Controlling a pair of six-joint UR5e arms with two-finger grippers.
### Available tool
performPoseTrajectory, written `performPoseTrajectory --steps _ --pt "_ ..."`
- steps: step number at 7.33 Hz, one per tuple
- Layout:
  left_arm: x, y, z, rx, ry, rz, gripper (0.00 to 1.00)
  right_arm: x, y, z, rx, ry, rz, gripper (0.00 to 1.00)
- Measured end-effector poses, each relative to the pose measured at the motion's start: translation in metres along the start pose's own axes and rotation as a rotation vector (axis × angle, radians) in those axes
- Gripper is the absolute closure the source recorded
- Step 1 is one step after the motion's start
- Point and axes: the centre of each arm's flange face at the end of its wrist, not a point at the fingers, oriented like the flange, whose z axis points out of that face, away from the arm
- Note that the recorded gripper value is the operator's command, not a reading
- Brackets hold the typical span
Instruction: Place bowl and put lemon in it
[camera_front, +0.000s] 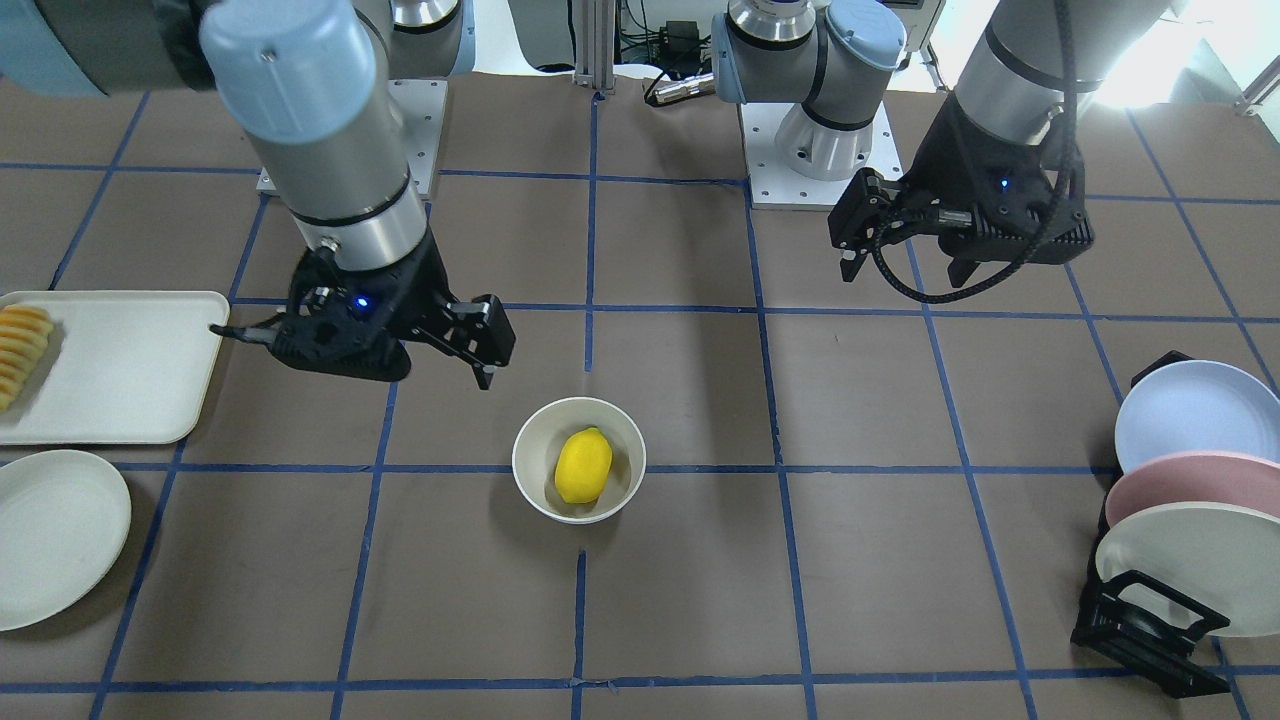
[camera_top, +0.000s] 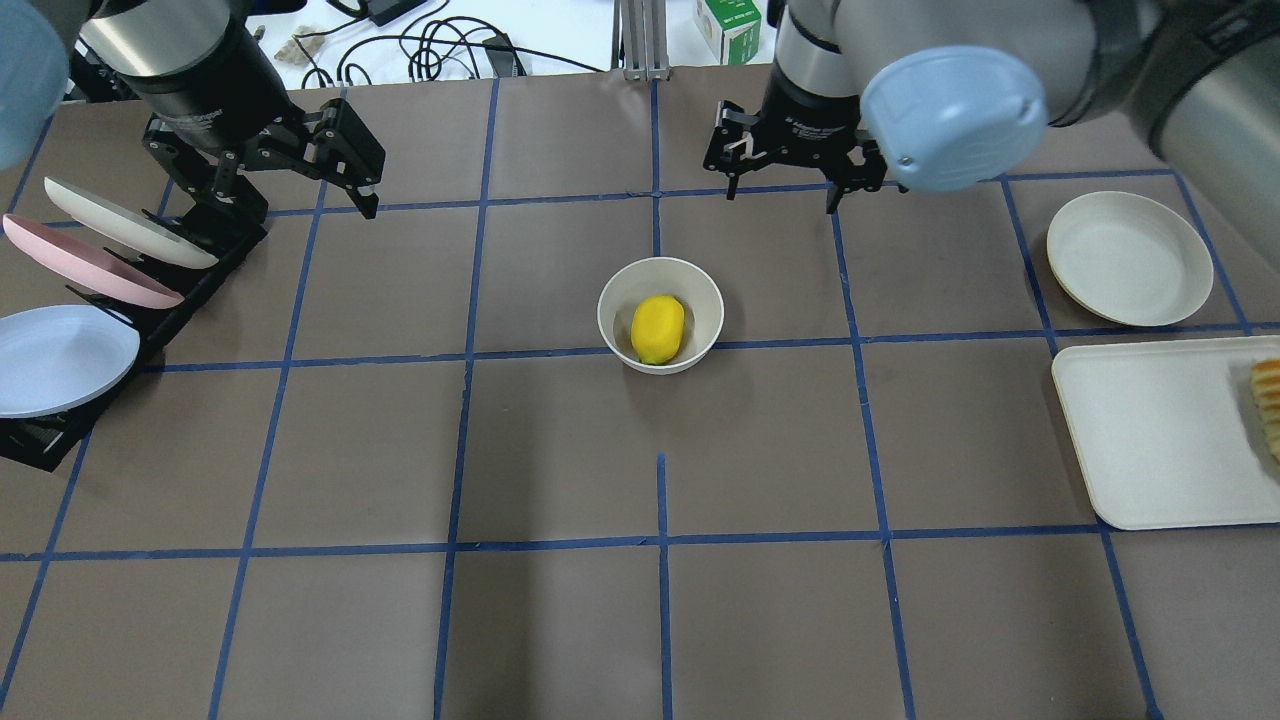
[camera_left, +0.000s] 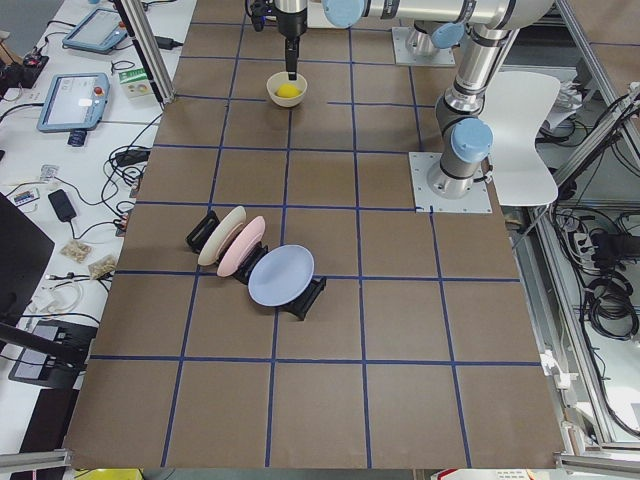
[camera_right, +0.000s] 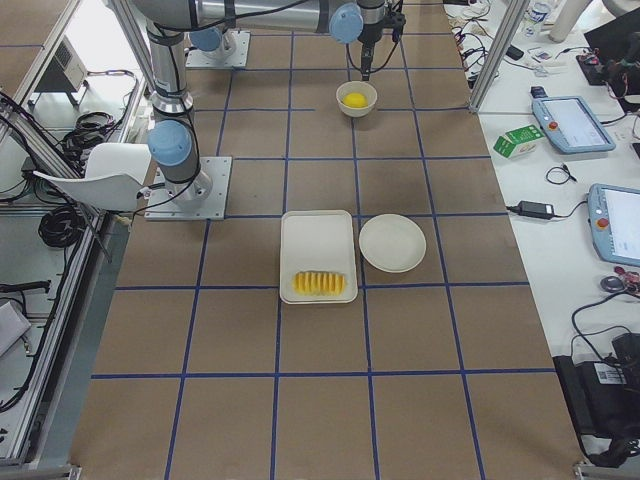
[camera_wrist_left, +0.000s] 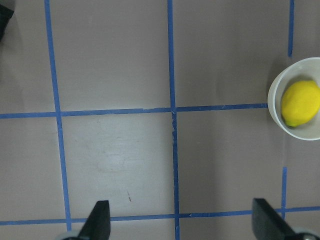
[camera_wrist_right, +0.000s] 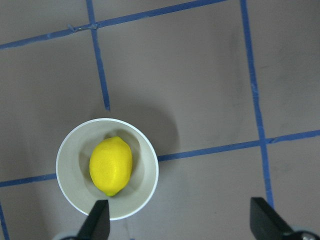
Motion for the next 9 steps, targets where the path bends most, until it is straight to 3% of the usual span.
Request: performPoseTrajectory --steps 1,3,5,9 --pt "0.000 0.000 0.000 -0.001 0.000 0.001 0.00 0.018 0.014 -0.030 0.000 0.012 -0.003 0.00" --pt "0.001 0.001 0.000 0.001 0.007 0.001 0.00 0.064 0.021 -0.060 -0.016 0.074 -0.012 0.00" --pt "0.001 0.000 0.001 -0.002 0.004 0.001 0.00 0.105 0.018 -0.075 -0.029 0.093 0.007 0.00" --pt "0.002 0.000 0.003 -0.006 0.001 0.002 0.00 0.115 0.027 -0.080 -0.062 0.096 0.014 0.00"
